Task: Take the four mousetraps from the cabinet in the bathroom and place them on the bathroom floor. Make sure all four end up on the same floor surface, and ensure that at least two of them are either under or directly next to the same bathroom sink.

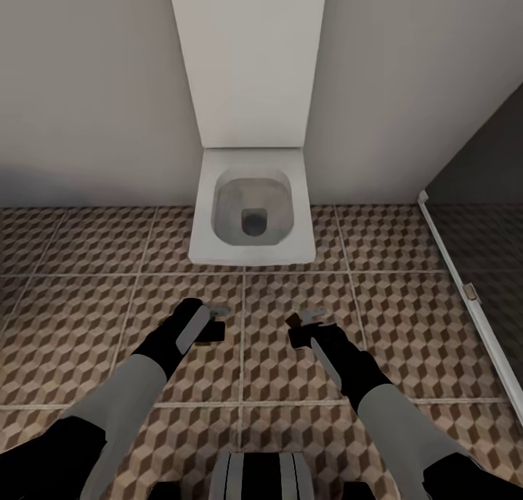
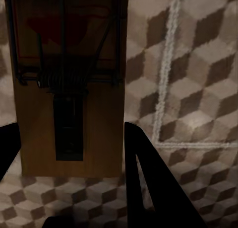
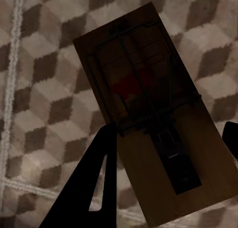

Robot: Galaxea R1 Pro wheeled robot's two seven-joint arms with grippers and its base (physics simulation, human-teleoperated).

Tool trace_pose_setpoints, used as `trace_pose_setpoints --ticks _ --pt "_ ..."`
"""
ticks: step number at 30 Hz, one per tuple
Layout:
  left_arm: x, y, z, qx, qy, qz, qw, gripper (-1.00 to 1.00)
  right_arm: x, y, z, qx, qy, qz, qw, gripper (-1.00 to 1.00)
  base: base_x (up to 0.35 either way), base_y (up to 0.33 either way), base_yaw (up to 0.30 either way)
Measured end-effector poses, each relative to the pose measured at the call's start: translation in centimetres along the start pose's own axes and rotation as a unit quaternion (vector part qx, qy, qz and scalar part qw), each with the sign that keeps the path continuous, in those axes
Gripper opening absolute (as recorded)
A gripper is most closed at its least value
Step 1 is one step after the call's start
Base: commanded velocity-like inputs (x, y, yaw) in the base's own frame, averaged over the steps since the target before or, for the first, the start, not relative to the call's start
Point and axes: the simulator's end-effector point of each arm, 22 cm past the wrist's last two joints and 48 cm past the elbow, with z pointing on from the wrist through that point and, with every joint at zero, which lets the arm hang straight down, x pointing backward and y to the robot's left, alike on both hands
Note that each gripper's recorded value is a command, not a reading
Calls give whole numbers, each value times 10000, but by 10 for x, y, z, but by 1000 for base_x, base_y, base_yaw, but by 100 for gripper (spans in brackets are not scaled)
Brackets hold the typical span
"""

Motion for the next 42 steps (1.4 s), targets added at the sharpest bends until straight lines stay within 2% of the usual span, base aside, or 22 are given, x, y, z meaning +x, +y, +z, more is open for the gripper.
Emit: trace_pose_setpoints --ticks 39,42 --pt "3 0 2 -8 43 9 10000 -100 -14 1 -5 -30 -168 -16 9999 -100 25 10 0" --pt "5 1 9 -13 49 10 10000 -100 -11 1 1 -30 -169 -16 9999 -100 0 0 0"
